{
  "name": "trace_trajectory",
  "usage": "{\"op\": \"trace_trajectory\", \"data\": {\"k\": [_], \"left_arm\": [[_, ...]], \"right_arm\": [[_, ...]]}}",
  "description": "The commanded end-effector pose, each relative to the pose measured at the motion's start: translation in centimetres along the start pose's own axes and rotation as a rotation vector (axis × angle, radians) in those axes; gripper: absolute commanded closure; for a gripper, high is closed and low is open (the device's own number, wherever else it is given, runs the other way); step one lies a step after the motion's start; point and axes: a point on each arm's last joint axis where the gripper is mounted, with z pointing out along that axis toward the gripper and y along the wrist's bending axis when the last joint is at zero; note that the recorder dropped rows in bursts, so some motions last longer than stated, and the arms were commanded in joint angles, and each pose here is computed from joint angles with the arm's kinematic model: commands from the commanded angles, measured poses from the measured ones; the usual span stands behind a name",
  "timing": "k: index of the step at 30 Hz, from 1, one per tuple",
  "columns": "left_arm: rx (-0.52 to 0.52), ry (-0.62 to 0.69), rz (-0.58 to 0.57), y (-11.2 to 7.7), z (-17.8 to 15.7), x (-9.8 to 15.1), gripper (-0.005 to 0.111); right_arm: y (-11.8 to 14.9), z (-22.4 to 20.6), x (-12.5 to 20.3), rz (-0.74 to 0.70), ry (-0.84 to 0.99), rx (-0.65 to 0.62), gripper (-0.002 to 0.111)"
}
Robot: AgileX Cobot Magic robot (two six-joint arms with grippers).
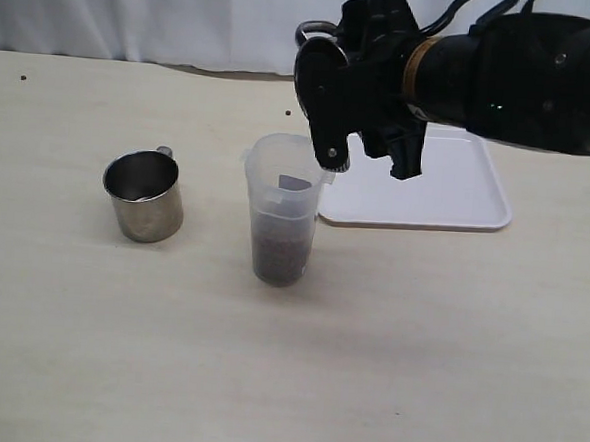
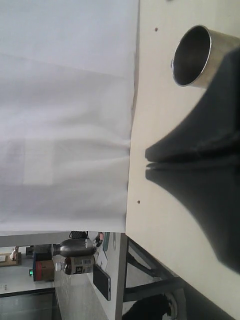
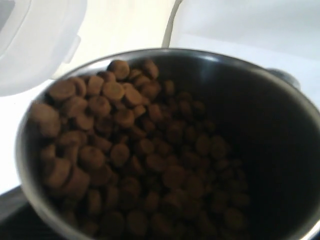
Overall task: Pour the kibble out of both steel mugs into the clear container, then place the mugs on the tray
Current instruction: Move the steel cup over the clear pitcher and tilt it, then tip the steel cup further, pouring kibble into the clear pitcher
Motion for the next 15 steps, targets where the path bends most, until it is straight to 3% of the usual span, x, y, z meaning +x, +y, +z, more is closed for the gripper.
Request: {"op": "trace_trajectory", "data": {"k": [1, 15], "left_arm": [[0.010, -0.009, -0.006, -0.06, -0.03, 0.00, 0.107], [0.011, -0.013, -0.004, -0.07, -0.03, -0.04, 0.107]], "right_arm": [[-0.53, -0.21, -0.28, -0.025, -0.026, 0.027, 0.103], [-0.70, -0.22, -0.23, -0.105, -0.018, 0.046, 0.103]]}}
